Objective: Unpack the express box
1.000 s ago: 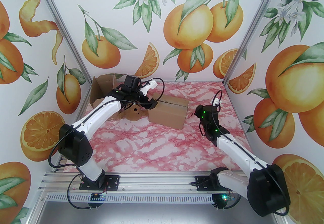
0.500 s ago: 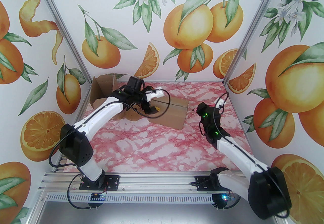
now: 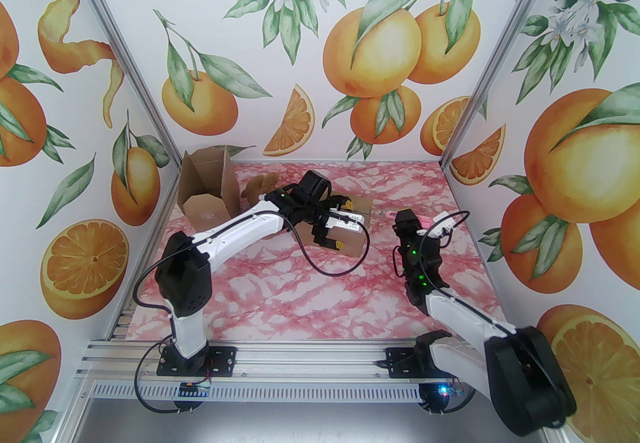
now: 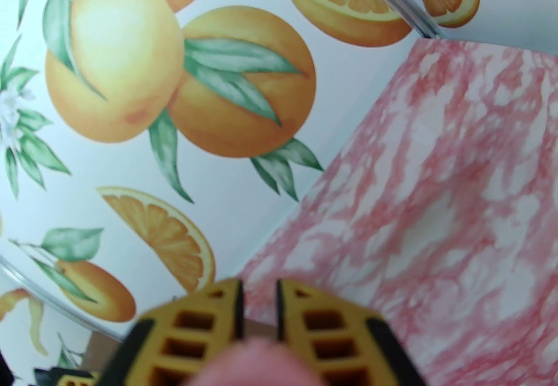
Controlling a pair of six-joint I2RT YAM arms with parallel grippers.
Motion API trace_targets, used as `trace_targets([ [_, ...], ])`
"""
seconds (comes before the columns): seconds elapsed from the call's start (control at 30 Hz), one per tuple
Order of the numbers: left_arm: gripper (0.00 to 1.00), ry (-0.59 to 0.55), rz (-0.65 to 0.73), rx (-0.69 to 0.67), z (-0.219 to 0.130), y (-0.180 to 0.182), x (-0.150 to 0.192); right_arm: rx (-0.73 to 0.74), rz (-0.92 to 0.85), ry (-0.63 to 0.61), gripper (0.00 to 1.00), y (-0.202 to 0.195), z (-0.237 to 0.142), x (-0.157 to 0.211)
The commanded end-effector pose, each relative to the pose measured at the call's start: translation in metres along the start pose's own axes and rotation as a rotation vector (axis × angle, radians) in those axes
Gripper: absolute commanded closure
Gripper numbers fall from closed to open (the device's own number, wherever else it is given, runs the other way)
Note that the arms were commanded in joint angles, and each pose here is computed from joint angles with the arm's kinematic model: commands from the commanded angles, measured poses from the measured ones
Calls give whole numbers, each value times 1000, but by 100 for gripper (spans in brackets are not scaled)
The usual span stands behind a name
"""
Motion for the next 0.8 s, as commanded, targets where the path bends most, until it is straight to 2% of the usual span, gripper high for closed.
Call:
trace_targets([
  [0.0, 0, -44, 63, -88, -6, 25, -11, -145, 173, -72, 100, 12, -1, -9],
  [0.17, 0, -48, 58, -88, -4, 25, -10, -184, 276, -92, 100, 4, 0, -6],
  [0.47, 0, -49, 51, -80, -1, 23, -8, -163, 389, -120, 100, -8, -1, -5],
  [0.77, 0, -58, 44, -77, 4, 24, -8, -153, 413, -85, 100, -8, 6, 1],
])
Point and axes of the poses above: each hand's point on the last joint's axis, 136 mm out from that joint toward the fingers, its own z axis out along the fingers, its own y axis along the line the jaws close on, x = y × z, the point moved 8 cm from there along -z, back along the fingers, and after that the axes turned 10 degrees about z, right-handed, at the moved point
